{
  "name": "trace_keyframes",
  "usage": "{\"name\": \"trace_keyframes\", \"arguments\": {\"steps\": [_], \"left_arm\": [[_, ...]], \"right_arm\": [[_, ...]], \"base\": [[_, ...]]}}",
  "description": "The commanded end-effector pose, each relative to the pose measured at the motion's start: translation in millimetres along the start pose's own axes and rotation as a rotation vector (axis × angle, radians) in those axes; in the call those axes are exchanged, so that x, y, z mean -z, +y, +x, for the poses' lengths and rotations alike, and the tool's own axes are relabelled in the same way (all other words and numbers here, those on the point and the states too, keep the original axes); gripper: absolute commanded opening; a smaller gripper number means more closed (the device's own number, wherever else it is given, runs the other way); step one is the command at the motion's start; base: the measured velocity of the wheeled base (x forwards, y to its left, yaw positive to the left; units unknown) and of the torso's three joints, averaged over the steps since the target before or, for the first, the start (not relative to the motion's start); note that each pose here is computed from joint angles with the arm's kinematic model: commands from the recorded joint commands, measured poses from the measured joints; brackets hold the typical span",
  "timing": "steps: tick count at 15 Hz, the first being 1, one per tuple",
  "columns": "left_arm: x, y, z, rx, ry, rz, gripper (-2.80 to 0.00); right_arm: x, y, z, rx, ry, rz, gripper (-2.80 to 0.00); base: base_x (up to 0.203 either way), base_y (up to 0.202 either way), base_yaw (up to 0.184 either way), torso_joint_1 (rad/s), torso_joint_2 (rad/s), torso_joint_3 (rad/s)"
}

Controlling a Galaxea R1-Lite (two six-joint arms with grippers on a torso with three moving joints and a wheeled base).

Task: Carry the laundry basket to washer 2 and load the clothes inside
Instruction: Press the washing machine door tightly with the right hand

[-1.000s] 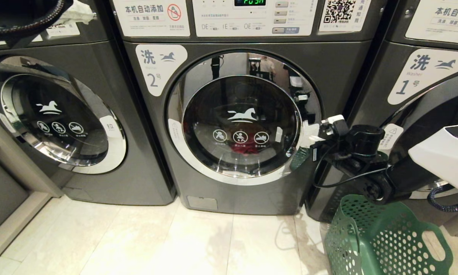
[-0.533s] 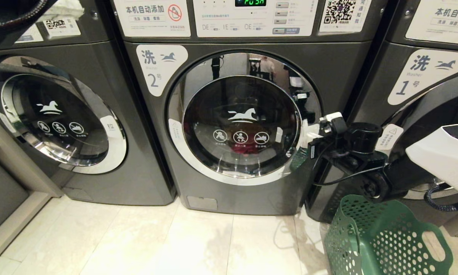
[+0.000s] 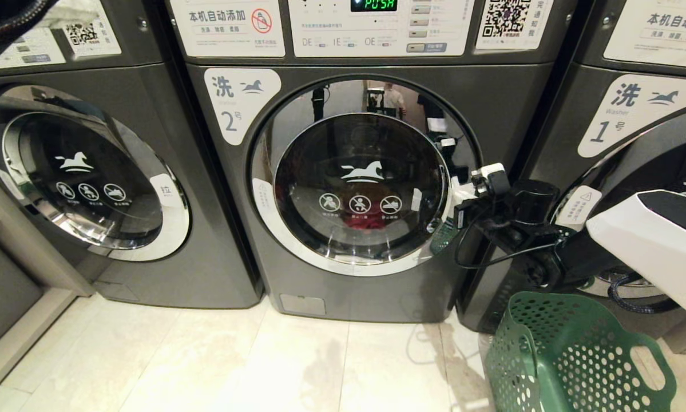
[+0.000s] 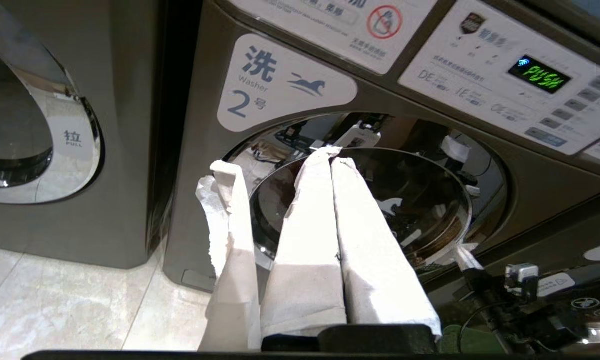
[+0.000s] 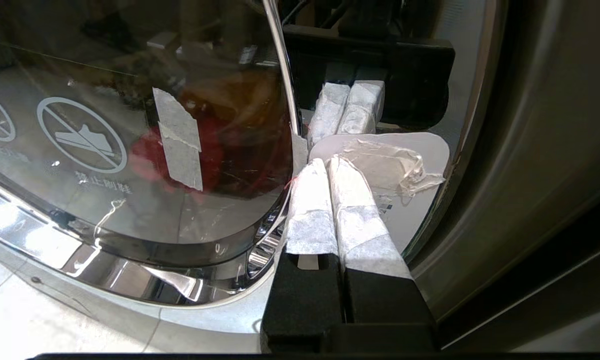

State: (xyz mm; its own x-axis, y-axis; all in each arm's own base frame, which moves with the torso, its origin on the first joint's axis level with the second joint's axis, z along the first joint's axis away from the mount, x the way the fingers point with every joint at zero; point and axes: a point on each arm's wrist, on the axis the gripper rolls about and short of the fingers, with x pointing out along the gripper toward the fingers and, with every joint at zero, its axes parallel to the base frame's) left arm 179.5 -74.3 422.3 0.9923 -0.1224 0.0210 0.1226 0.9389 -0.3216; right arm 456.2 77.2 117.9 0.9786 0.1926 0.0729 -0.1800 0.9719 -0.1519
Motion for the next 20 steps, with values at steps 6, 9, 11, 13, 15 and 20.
{"name": "trace_keyframes", "arguments": {"steps": [6,9,11,13,15,20], "left_arm": [[-11.9,11.5,-18.0,-0.039,-0.043,-0.005,-2.80],[-14.8,13.5,-27.7,-0.039,-0.047,-0.003,-2.80],[-15.6,14.9,-33.6,-0.040,-0.044,-0.002,-2.80],[-14.8,15.0,-33.3,-0.041,-0.043,-0.002,-2.80],[-13.0,14.3,-28.7,-0.039,-0.034,0.009,-2.80],[4.7,16.3,-16.1,-0.051,0.042,0.110,-2.80]], "right_arm": [[22.8,-0.4,13.4,0.021,0.016,-0.016,-2.80],[25.2,-1.3,19.1,0.060,-0.001,-0.018,-2.80],[22.4,-1.7,18.7,0.067,-0.023,-0.020,-2.80],[16.7,-1.8,14.5,0.069,-0.024,-0.020,-2.80],[-2.9,2.2,-6.8,0.051,-0.006,-0.017,-2.80],[-43.8,12.5,-121.8,-0.041,0.130,-0.013,-2.80]], "base": [[0.000,0.000,0.000,0.000,0.00,0.000],[0.000,0.000,0.000,0.000,0.00,0.000],[0.000,0.000,0.000,0.000,0.00,0.000],[0.000,0.000,0.000,0.000,0.00,0.000],[0.000,0.000,0.000,0.000,0.00,0.000],[0.000,0.000,0.000,0.000,0.00,0.000]]}}
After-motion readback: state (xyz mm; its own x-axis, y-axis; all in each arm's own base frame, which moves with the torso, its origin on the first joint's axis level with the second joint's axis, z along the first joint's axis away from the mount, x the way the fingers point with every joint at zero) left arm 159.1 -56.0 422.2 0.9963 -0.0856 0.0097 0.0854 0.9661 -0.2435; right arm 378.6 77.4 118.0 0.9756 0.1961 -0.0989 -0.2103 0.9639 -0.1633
